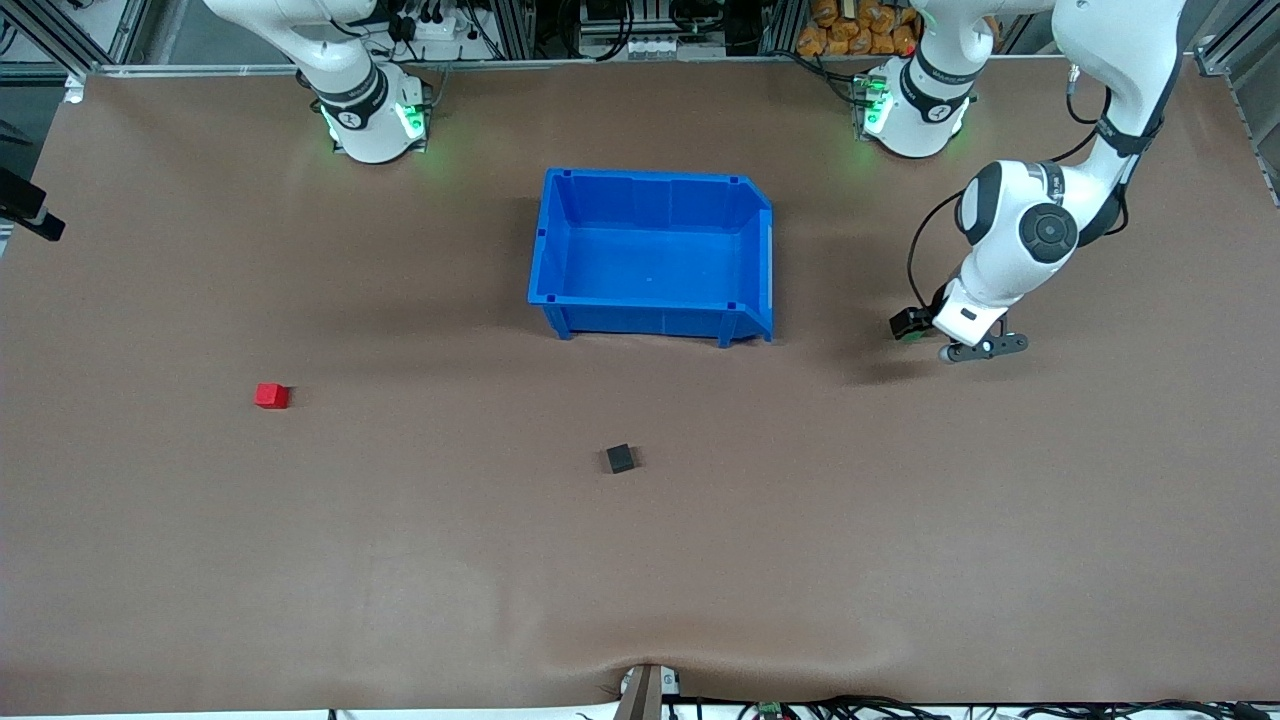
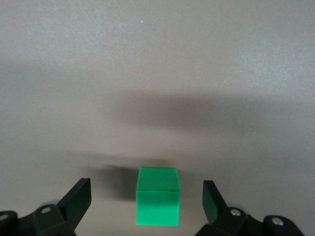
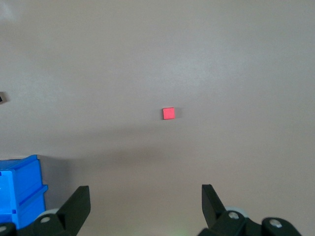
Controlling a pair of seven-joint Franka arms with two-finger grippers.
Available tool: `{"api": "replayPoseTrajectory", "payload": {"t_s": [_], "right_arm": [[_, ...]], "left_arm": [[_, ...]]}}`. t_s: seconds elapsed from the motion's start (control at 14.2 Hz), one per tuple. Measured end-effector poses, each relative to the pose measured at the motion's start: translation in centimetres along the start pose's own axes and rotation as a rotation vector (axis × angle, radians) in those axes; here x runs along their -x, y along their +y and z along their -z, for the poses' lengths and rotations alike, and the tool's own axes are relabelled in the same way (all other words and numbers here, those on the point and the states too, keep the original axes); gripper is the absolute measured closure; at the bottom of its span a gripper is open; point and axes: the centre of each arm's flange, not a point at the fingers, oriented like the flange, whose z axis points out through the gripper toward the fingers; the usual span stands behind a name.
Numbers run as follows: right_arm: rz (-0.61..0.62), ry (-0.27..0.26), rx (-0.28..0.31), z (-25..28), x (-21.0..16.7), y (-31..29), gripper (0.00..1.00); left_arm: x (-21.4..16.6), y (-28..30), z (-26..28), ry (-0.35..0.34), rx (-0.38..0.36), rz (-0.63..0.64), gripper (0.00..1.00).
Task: Attach green and red cubes to black cube
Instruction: 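Reach the left gripper down to the green cube and close on it, then carry the green cube with the left gripper toward the black cube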
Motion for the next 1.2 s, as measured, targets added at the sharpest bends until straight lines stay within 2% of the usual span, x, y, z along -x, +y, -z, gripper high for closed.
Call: {"api": "replayPoseTrajectory", "payload": {"t_s": [0.28, 0.7, 0.91, 1.06, 1.2], "right_arm": [[-0.003, -0.002, -0.003, 0.0, 0.0, 0.2, 0.00], [-0.010, -0.006, -0.007, 0.0, 0.1, 0.5, 0.00], [-0.011, -0.007, -0.008, -0.1, 0.1, 0.6, 0.00], [-0.011, -0.007, -0.008, -0.1, 0.1, 0.6, 0.00], [-0.011, -0.007, -0.009, -0.1, 0.1, 0.6, 0.00]], "left_arm": [[-0.1, 0.1, -0.2, 0.003, 0.003, 0.001, 0.00], [0.0, 0.2, -1.4, -0.009, 0.004, 0.002, 0.11], [0.0, 0.2, -1.4, -0.008, 0.004, 0.002, 0.23], [0.0, 0.2, -1.4, -0.007, 0.004, 0.002, 0.39], [0.0, 0.2, -1.4, -0.008, 0.005, 0.001, 0.40]]}}
